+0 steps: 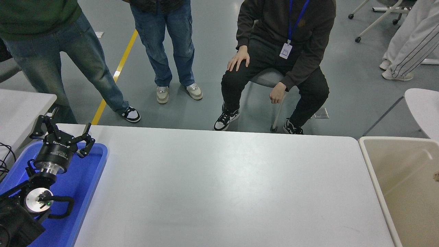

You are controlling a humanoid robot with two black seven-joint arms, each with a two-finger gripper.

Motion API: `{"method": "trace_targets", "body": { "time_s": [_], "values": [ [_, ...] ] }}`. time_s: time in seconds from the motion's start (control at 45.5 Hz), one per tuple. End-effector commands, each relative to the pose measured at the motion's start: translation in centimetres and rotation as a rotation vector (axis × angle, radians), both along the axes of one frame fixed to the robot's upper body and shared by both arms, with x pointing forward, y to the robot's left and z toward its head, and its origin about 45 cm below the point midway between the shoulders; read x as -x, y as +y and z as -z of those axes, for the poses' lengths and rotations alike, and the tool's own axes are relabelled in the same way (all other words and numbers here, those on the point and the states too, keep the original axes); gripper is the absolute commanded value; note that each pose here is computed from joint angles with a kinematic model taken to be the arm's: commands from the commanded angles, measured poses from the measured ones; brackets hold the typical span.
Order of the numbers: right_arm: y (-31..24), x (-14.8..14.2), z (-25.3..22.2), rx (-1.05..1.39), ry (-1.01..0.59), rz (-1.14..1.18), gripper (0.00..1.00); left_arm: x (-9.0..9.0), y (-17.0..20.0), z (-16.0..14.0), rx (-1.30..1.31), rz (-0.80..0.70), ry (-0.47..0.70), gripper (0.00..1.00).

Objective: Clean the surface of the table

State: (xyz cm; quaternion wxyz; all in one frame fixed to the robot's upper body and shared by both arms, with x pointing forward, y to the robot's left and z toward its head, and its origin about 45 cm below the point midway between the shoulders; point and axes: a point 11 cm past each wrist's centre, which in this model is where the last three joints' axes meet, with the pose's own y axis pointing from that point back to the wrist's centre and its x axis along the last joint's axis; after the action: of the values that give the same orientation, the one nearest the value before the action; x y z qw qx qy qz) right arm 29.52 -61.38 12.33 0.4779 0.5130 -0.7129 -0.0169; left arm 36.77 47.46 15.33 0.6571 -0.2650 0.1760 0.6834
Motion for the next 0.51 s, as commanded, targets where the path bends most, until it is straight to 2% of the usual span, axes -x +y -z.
{"method": "trace_targets", "body": {
  "time_s": [0.0, 0.484],
  "values": [
    [0.42, 0.95, 1.53, -0.028, -0.032, 0.074, 0.00, 0.00, 0.00, 0.00, 0.000, 0.000, 0.000, 1.00],
    [1.18, 0.99, 2.50, -0.042, -0.065, 0.142, 0.00, 0.00, 0.00, 0.00, 0.000, 0.000, 0.000, 1.00]
  ]
}}
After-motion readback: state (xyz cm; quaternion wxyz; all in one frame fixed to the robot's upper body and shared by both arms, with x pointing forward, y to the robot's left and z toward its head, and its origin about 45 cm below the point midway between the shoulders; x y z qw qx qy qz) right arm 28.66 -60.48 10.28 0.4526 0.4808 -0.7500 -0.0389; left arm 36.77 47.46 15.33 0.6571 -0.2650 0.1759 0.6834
